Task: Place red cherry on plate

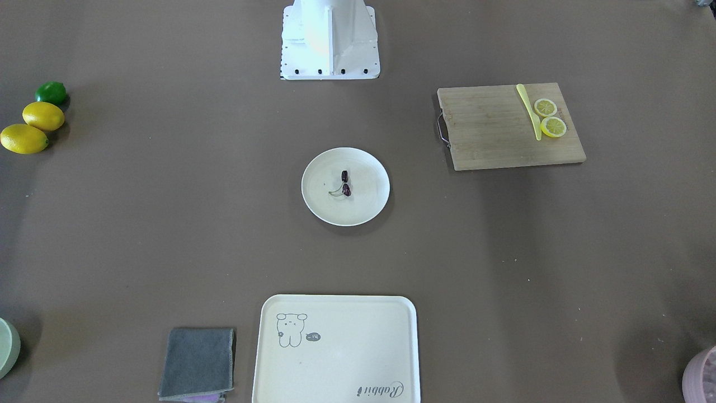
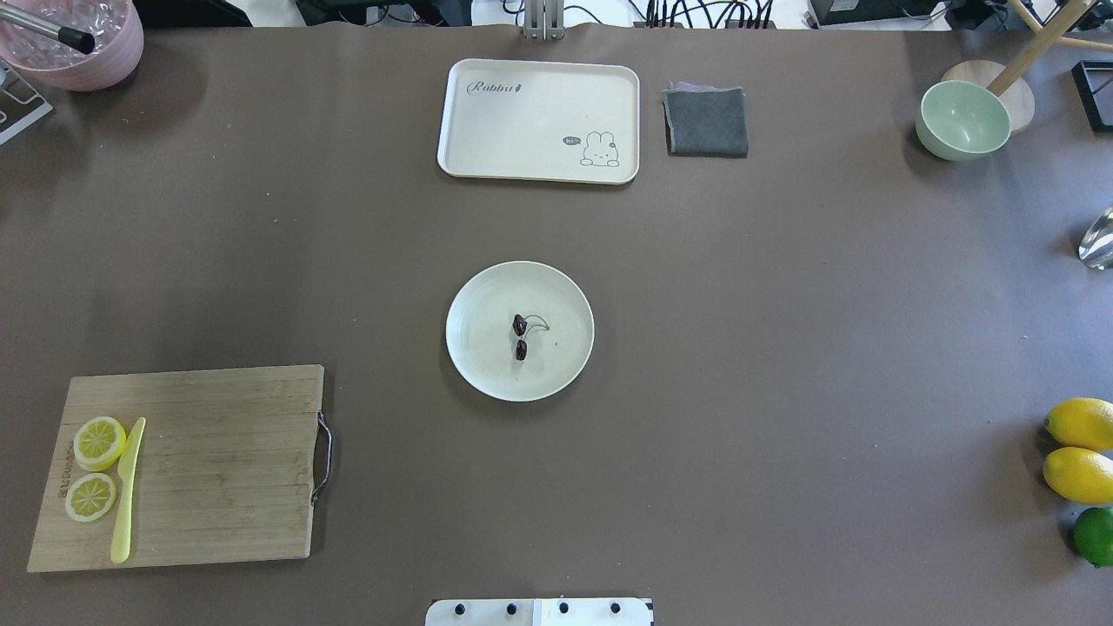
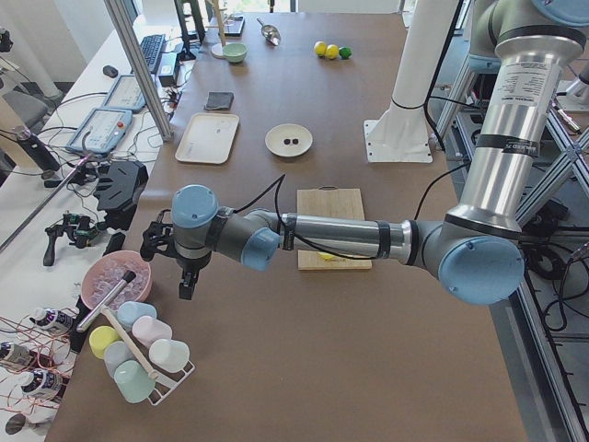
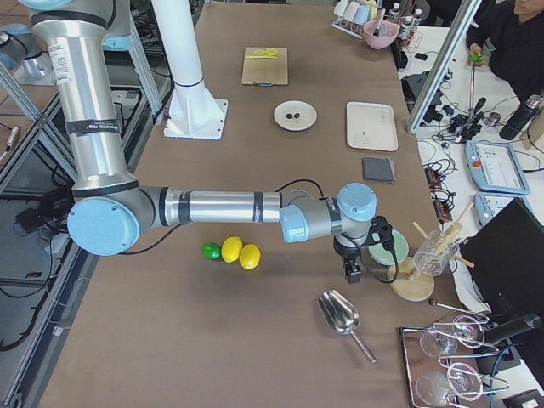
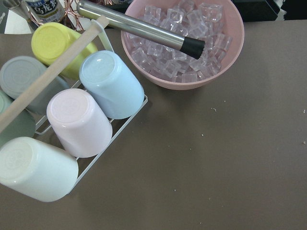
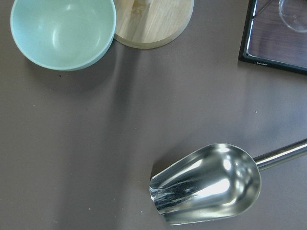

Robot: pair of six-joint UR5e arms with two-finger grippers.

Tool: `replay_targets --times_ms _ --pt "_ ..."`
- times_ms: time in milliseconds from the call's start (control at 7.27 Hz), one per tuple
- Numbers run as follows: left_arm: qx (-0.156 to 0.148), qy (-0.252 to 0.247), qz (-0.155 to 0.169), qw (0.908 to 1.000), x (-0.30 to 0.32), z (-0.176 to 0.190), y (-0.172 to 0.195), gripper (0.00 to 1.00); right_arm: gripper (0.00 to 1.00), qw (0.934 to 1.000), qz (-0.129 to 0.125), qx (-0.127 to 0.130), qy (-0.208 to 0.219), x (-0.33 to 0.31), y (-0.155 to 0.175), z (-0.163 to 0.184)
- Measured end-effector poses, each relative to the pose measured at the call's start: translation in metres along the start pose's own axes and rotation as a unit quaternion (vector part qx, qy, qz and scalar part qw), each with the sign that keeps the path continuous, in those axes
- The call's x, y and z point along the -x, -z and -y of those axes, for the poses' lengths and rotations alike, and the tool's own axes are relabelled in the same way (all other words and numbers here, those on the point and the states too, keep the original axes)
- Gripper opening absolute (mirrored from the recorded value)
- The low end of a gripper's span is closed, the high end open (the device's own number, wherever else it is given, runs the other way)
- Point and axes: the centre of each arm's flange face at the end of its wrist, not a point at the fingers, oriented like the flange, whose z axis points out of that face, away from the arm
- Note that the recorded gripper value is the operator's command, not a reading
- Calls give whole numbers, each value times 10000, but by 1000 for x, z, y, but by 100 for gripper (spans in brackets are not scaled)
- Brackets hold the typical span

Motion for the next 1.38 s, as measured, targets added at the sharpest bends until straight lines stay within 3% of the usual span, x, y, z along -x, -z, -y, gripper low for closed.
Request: replay_targets --times_ms 275,962,1375 --pt "52 73 -83 9999 8 0 6 97 100 10000 -3 34 -84 0 4 2" --pt "245 -205 22 9995 15 -4 36 98 100 9983 39 310 -484 31 53 12" --pt "339 -149 16 9993 23 -23 30 98 100 9971 40 459 -600 23 44 -9"
